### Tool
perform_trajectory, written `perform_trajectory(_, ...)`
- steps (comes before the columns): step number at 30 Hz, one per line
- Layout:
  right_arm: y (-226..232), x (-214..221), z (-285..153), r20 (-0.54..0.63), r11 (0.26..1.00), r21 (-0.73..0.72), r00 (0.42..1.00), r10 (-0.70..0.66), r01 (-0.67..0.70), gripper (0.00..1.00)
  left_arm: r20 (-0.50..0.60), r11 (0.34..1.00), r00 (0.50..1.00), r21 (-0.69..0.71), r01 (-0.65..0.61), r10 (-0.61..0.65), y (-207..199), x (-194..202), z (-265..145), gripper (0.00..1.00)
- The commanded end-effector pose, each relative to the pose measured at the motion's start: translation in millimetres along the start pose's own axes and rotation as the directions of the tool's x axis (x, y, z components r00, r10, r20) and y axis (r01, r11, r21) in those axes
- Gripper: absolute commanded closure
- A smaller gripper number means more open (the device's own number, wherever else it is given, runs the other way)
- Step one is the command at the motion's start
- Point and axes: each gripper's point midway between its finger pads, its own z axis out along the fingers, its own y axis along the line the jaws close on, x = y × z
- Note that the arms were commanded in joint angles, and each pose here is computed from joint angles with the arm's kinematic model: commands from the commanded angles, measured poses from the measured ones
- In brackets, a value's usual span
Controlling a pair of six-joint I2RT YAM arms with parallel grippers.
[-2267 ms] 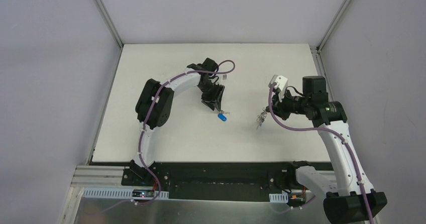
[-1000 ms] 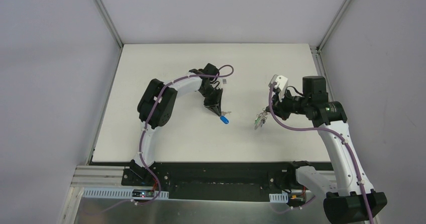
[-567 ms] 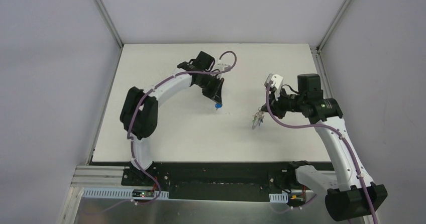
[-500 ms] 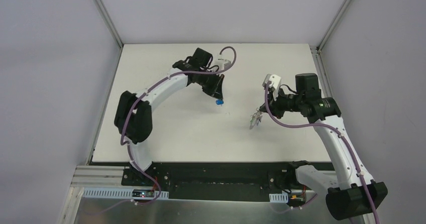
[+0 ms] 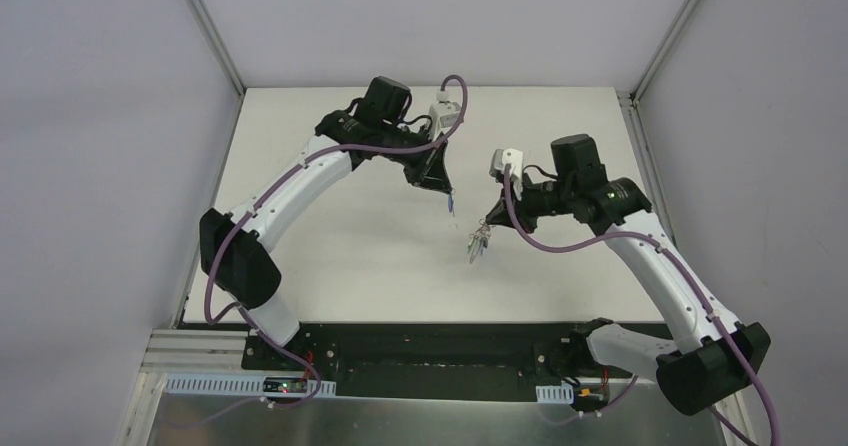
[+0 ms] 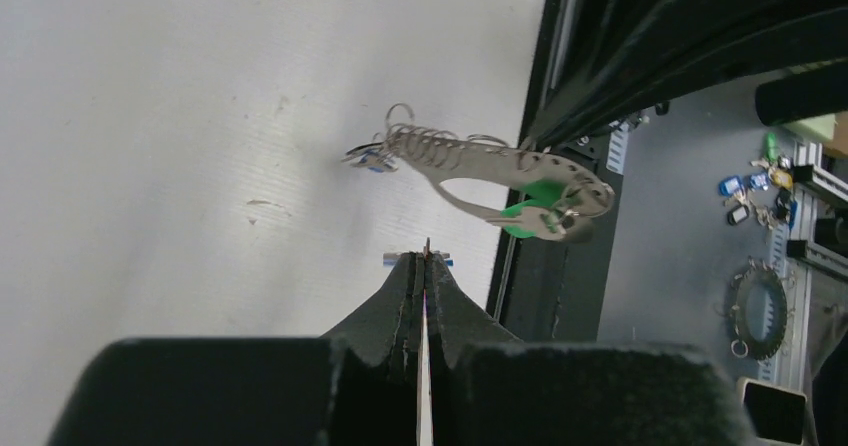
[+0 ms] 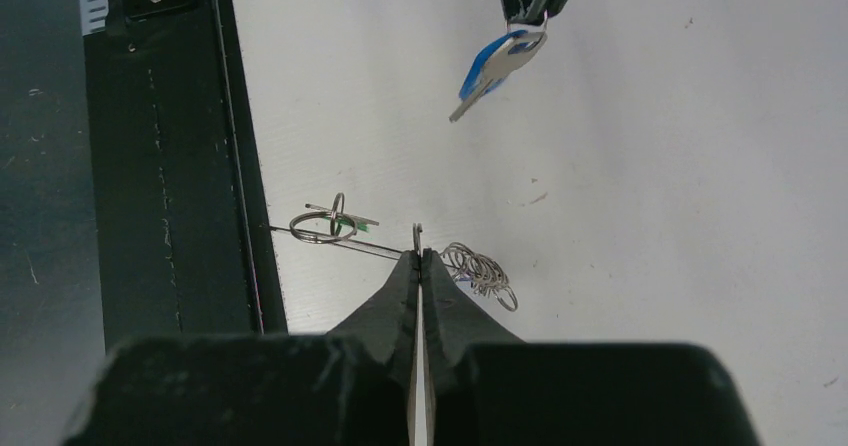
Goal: Put the keys on the keyring
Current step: Pick up the key from the center of the board, then insert the key onto the keyring.
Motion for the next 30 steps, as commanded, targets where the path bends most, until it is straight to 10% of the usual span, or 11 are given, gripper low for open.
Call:
perform_trajectory(1,8.2,-37.6,3.4,0.099,0.99,-0.051,0.987,-0.126,0.131,1.0,0.023,0.985,0.994,0.132,-0.107,0.105,-58.9,-11.0,-21.7,1.0)
perform_trajectory(30,65.9,-18.0,4.8,0.249,0.874,-0.198,0.885,-0.393,0.444,1.0,-0.012,0.859,0.869,0.153,-0.488,0.495,-87.2,23.1,8.6,1.0)
